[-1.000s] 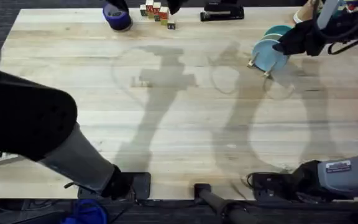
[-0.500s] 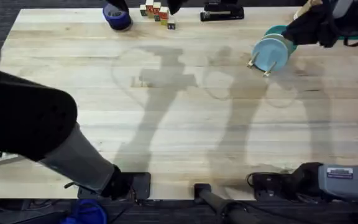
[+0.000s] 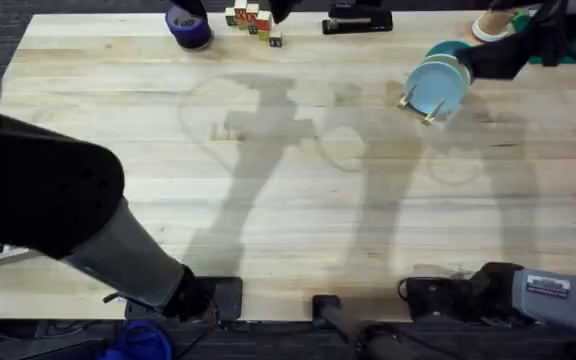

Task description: Pick up the plates from the table one by one and place each into a slot on the dish rack.

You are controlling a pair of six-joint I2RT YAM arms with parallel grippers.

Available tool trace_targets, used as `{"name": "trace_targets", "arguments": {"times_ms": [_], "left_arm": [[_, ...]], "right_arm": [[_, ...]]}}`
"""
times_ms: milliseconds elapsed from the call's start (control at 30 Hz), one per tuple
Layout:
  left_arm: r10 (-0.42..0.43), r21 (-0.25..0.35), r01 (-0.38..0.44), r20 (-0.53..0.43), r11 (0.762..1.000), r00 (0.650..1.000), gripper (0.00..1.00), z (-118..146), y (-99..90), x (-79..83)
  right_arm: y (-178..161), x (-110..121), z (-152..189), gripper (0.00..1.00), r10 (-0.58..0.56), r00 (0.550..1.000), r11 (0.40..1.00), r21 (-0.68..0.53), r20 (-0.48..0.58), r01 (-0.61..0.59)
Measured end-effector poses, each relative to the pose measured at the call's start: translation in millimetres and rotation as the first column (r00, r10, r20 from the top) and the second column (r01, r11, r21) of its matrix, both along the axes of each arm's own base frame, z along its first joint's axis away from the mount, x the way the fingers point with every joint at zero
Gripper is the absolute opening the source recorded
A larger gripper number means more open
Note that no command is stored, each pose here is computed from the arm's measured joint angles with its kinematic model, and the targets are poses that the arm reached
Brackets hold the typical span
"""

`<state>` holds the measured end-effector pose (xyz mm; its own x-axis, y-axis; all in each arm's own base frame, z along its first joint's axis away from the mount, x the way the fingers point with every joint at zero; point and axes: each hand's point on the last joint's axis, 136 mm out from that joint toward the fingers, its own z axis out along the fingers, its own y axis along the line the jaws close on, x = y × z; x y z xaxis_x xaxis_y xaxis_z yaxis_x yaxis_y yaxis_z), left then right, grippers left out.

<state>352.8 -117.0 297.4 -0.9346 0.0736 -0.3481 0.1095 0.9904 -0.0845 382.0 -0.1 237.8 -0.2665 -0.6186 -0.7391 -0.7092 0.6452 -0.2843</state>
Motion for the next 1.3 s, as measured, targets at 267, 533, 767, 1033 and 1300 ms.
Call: {"name": "trace_targets", "arguments": {"times_ms": [267,533,767,1033,1300], "left_arm": [[0.000,0.000,0.000,0.000,1.000,1.000,0.995,0.1,-0.1,0.0],[0.000,0.000,0.000,0.000,1.000,1.000,0.995,0.0,0.0,0.0],[0.000,0.000,0.000,0.000,1.000,1.000,0.995,0.0,0.0,0.1],[0.000,-0.005,0.000,0.014,1.000,1.000,0.995,1.4,-1.1,3.3],[0.000,-0.002,0.000,0.007,1.000,1.000,0.996,0.6,-0.5,1.6]], "right_arm": [[17.3,-11.9,28.2,0.994,0.018,0.999,0.993,0.113,0.035,-0.021],[27.4,-36.7,74.4,0.993,-0.063,0.995,0.975,0.218,0.072,0.046],[34.7,-57.9,89.9,0.993,-0.157,0.987,0.917,0.364,-0.040,0.161],[42.7,-72.7,69.9,0.995,-0.243,0.893,0.764,0.492,-0.378,0.416],[43.1,-73.5,68.2,0.994,-0.265,0.847,0.699,0.513,-0.460,0.498]]}}
